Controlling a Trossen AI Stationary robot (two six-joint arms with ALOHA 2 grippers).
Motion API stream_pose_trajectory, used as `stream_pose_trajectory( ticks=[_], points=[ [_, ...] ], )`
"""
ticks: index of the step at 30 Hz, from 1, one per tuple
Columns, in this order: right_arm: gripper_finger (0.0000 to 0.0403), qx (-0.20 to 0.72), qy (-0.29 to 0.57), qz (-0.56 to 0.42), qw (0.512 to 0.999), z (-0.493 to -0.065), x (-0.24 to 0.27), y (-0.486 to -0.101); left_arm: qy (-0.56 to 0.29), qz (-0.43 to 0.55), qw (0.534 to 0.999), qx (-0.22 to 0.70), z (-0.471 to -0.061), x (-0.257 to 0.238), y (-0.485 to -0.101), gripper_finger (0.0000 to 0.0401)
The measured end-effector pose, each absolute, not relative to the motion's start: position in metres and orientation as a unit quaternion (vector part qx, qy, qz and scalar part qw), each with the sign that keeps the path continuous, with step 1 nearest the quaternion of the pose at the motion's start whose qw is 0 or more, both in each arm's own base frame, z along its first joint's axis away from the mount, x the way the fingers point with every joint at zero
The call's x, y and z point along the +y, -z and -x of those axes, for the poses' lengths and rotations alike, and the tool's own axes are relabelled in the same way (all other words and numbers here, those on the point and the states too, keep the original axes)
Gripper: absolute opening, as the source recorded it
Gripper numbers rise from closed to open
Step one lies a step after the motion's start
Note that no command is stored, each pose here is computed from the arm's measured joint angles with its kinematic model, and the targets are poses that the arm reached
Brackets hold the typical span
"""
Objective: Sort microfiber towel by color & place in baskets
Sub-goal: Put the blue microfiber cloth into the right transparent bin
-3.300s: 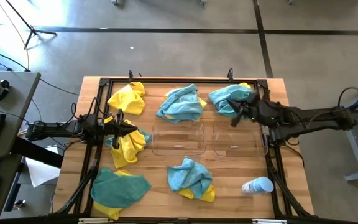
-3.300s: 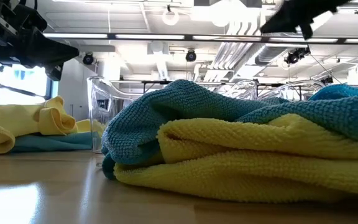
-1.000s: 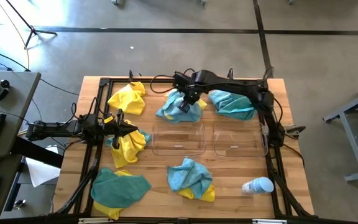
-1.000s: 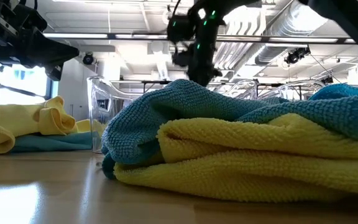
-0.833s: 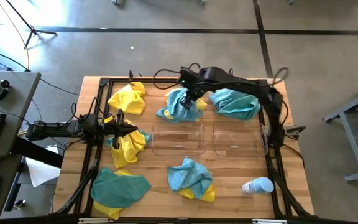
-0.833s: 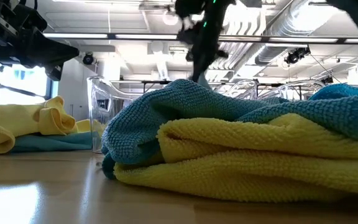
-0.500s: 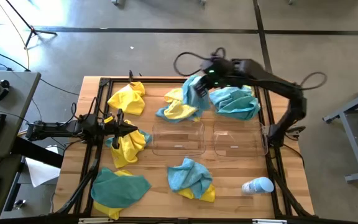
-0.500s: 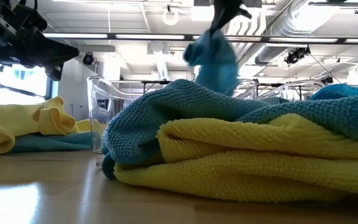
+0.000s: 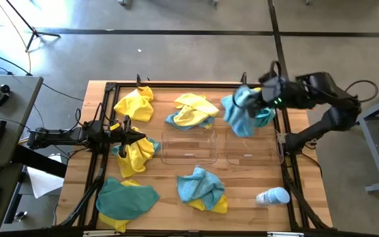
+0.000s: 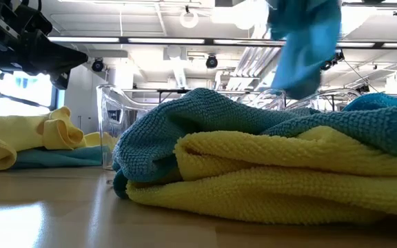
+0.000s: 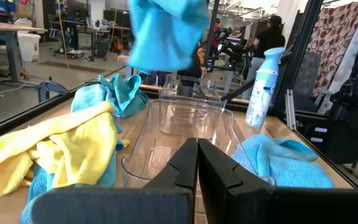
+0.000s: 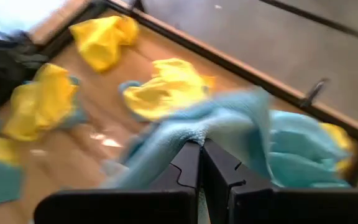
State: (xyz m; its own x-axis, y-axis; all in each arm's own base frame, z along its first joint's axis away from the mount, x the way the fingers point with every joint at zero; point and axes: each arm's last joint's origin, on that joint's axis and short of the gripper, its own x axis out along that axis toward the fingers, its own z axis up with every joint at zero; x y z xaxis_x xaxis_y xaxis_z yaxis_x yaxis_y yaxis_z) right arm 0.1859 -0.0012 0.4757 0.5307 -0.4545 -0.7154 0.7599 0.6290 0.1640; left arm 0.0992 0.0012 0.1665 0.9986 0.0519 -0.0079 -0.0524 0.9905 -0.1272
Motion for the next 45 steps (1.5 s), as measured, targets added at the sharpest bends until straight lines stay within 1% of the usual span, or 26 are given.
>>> stream_pose_trajectory(
  ticks=[3,14,18,23,28,33,37,39,42,43,45],
  points=[
    [0.0000,0.316,0.327,-0.252,0.854,-0.181,0.017,-0.476,-0.026,0.064,0.998,0.003,-0.099,0.001,-0.166,0.0000],
    [0.0000,0.319,0.282,-0.271,0.863,-0.179,0.060,-0.470,-0.026,0.064,0.998,0.002,-0.099,0.001,-0.167,0.0000],
    [0.0000,0.343,0.283,-0.270,0.854,-0.182,0.068,-0.454,-0.026,0.064,0.998,0.002,-0.099,0.001,-0.167,0.0000],
    [0.0000,0.401,0.307,-0.273,0.818,-0.182,0.075,-0.415,-0.026,0.064,0.998,0.002,-0.099,0.001,-0.167,0.0000],
    [0.0000,0.438,0.344,-0.294,0.777,-0.168,0.074,-0.377,-0.026,0.064,0.998,0.002,-0.099,0.001,-0.167,0.0000],
    [0.0000,0.497,0.369,-0.332,0.712,-0.151,0.070,-0.342,-0.026,0.064,0.998,0.002,-0.099,0.001,-0.167,0.0000],
    [0.0000,0.523,0.403,-0.344,0.667,-0.142,0.067,-0.316,-0.026,0.064,0.998,0.002,-0.099,0.001,-0.167,0.0000],
    [0.0000,0.524,0.427,-0.356,0.646,-0.138,0.065,-0.305,-0.026,0.064,0.998,0.002,-0.099,0.001,-0.167,0.0000],
    [0.0000,0.500,0.469,-0.378,0.622,-0.137,0.064,-0.294,-0.026,0.064,0.998,0.002,-0.099,0.001,-0.167,0.0000],
    [0.0000,0.486,0.479,-0.388,0.619,-0.138,0.064,-0.292,-0.026,0.064,0.998,0.002,-0.099,0.001,-0.166,0.0000],
    [0.0000,0.449,0.484,-0.405,0.633,-0.143,0.065,-0.288,-0.026,0.064,0.998,0.002,-0.099,0.001,-0.166,0.0000]
  ],
)
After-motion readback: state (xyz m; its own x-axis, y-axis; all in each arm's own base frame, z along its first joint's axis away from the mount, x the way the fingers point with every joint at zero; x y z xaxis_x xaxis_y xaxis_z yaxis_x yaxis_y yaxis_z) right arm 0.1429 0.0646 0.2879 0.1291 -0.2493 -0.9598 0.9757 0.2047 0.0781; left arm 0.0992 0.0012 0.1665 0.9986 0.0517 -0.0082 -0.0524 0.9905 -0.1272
